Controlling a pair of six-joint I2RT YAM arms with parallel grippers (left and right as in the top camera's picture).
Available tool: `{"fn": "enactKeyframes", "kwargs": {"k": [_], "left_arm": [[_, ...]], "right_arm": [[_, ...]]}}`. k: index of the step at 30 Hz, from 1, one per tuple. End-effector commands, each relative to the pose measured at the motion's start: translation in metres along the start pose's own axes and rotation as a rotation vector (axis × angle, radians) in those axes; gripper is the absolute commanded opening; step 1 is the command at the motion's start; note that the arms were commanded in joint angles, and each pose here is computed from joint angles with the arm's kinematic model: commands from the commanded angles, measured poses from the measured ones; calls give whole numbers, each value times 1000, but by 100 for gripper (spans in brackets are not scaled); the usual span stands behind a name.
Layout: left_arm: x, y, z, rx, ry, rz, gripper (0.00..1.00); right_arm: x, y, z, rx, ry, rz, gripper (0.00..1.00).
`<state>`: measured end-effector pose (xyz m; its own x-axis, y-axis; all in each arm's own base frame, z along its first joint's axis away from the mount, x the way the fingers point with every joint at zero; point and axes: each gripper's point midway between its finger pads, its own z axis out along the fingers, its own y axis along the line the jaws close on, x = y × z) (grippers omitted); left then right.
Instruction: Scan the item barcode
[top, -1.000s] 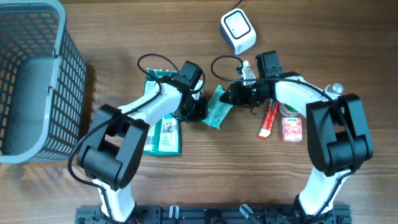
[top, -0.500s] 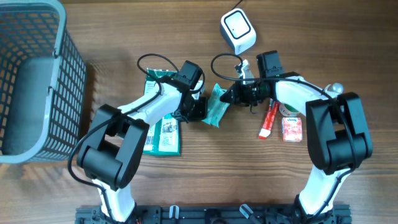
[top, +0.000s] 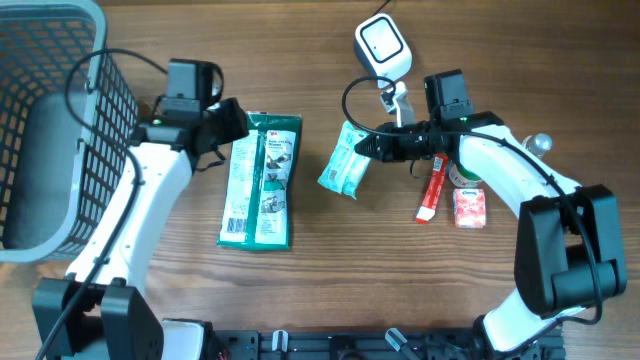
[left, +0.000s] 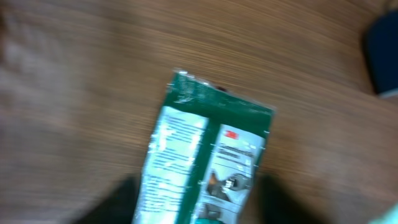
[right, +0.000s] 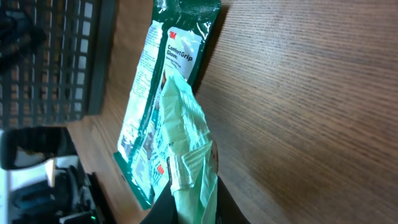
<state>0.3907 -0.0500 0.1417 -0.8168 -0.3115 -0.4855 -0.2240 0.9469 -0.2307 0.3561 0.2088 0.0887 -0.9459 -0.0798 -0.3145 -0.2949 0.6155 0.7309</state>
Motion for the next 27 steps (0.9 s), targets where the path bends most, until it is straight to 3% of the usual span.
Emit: {"fn": "enactKeyframes", "kwargs": {"k": [1,27], "left_arm": [[-9,23,0,-63,-19,-31,100],[-9,24,0,-65,-20,-35,100]], "right_arm": [[-3,12,-6,-46,-13,83,4],[-1,11,-5,-40,-4,87,4]]}}
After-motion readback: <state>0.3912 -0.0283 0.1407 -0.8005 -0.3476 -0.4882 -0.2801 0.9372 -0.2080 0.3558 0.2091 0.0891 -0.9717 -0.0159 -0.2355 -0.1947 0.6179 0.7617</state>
